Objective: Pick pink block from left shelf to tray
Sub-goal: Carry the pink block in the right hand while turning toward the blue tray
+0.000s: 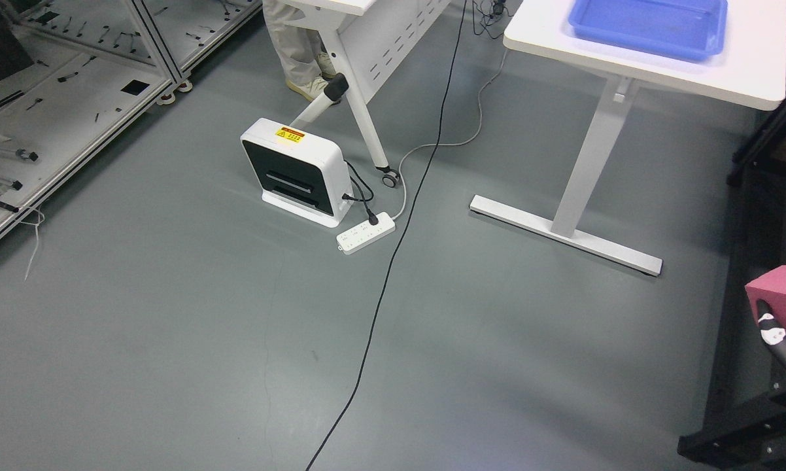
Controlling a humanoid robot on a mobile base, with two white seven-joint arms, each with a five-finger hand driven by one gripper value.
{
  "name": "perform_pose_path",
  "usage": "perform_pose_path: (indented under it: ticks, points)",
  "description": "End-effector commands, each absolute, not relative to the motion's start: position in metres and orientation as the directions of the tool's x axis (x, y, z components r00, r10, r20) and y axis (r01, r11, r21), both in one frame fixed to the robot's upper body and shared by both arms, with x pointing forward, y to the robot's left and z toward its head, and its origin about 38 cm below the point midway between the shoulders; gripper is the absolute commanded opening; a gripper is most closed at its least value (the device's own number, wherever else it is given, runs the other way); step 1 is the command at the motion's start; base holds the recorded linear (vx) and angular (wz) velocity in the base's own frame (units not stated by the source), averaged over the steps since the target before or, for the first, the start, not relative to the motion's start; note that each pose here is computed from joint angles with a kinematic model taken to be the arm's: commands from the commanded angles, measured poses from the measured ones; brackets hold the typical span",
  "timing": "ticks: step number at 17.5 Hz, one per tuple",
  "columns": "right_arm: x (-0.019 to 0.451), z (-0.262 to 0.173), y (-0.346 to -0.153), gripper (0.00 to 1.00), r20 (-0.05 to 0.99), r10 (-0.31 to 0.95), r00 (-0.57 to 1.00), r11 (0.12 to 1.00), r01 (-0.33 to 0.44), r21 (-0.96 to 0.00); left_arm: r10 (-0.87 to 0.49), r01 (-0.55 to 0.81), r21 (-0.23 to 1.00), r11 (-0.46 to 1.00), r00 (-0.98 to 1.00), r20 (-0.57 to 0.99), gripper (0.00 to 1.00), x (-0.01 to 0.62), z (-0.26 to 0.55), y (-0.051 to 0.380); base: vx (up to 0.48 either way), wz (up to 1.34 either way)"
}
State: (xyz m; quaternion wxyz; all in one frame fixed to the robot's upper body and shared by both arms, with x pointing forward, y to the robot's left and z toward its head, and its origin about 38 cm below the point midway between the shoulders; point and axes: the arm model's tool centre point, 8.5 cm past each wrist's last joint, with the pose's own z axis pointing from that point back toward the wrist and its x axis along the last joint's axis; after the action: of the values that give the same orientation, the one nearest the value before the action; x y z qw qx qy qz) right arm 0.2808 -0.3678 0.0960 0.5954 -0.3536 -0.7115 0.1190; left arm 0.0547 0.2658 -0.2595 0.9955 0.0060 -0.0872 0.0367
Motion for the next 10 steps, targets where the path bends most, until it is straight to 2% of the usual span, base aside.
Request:
perform_pose_path:
  ticks: [1, 5, 10]
  points:
    - [0.281, 0.098, -0.372, 0.01, 0.753, 0.656, -0.045, 0.715, 0.355, -0.602, 0.075, -0.081, 0.022, 0.996, 0.978, 0.195, 1.00, 0.061, -0.258, 0.278, 0.168, 0.30]
    - [0.284, 0.097, -0.364, 0.01, 0.757, 0.651, -0.057, 0.727, 0.332, -0.601, 0.075, -0.081, 0.022, 0.996, 0.978, 0.195, 1.00, 0.061, -0.258, 0.278, 0.214, 0.21]
    - [0.285, 0.095, -0.360, 0.01, 0.759, 0.649, -0.059, 0.734, 0.311, -0.604, 0.075, -0.081, 0.022, 0.996, 0.978, 0.195, 1.00, 0.061, -0.258, 0.278, 0.287, -0.10]
